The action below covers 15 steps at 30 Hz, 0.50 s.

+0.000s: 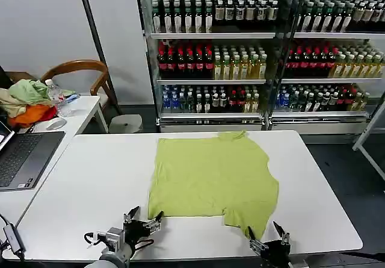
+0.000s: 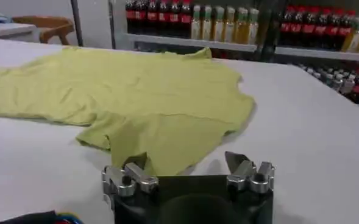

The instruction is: Fold and organize the clothes.

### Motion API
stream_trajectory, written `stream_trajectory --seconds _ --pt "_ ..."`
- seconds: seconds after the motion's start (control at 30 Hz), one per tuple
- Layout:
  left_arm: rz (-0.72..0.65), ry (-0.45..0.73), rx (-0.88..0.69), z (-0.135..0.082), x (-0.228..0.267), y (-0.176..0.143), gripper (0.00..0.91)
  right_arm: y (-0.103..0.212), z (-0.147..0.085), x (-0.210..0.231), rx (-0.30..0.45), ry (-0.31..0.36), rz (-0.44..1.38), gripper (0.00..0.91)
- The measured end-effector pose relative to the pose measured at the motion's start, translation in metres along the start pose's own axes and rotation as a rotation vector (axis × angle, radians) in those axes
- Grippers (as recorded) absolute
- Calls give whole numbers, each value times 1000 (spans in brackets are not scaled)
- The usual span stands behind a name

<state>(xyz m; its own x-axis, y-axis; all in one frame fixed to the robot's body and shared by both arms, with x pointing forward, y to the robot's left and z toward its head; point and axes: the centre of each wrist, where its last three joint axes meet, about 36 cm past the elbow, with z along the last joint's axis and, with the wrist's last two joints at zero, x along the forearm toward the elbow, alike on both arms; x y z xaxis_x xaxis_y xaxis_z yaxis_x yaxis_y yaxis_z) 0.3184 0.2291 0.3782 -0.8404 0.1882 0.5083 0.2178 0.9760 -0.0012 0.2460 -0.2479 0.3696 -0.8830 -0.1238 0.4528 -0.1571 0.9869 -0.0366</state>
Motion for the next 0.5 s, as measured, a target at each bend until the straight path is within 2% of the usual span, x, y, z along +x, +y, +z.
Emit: stream_trajectory --seconds 0.5 --pt "49 -7 4 3 -3 -13 40 4 -3 -3 -26 4 -31 0"
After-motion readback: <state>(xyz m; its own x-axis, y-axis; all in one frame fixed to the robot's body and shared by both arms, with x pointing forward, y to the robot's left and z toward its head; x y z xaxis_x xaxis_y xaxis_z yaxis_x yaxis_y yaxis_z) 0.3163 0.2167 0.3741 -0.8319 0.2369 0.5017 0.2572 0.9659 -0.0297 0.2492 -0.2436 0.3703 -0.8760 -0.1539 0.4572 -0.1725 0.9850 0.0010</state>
